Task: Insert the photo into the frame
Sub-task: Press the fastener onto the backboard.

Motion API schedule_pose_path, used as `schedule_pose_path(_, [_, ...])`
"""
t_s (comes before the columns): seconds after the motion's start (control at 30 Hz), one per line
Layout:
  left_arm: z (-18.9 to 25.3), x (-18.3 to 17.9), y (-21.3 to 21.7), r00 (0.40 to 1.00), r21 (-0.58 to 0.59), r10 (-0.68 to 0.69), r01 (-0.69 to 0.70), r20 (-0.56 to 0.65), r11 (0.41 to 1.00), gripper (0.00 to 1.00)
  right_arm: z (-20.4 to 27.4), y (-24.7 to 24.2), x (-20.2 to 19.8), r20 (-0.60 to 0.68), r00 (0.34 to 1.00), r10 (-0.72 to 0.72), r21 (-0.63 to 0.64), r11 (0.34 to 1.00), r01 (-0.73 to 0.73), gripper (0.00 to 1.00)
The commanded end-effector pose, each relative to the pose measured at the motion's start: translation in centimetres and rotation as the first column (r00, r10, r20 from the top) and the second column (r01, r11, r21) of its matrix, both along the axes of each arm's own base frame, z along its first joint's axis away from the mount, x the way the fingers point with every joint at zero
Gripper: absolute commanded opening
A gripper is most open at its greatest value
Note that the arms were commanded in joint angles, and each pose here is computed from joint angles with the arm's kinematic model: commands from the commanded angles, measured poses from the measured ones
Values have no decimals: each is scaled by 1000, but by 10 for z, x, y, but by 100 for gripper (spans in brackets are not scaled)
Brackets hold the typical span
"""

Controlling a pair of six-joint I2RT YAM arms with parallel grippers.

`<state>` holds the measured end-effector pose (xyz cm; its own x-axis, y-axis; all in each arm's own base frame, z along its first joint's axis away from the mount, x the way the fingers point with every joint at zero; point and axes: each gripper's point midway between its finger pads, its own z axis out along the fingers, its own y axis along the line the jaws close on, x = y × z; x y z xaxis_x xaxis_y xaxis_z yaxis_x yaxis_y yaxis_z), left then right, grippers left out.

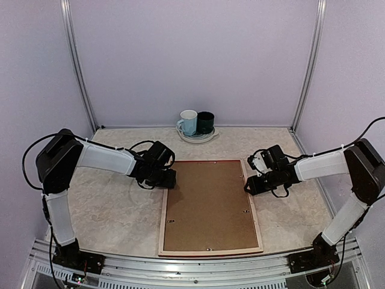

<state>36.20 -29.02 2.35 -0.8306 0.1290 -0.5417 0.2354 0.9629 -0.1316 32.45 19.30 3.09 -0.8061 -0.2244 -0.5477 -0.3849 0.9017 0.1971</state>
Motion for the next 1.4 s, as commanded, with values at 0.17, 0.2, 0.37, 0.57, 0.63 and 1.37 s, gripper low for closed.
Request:
schedule_pose_path(0.17, [-29,-32,15,988,105,-66,81,-141,991,58,-1,1,1,-8,1000,5,-10,1000,-5,45])
schedule_pose_path(0.2, [-29,-33,15,987,105,-70,85,-144,991,56,-1,1,1,-7,1000,5,-10,1000,-5,45])
schedule_pose_path(0.37, [-28,-36,15,984,111,-84,102,-159,989,54,-4,0,1,-17,1000,4,-9,1000,-4,44])
schedule_pose_path(0.57, [-30,-37,20,981,136,-89,113,-173,984,48,-6,0,1,-24,1000,4,-5,1000,-4,44])
schedule_pose_path(0.63, [-31,-37,21,981,136,-87,112,-174,984,48,-6,0,1,-25,1000,3,-5,1000,-3,44])
schedule_pose_path(1.37, [-33,-35,28,982,101,-75,93,-171,991,18,-4,-3,1,-23,1000,-4,-5,1000,4,44])
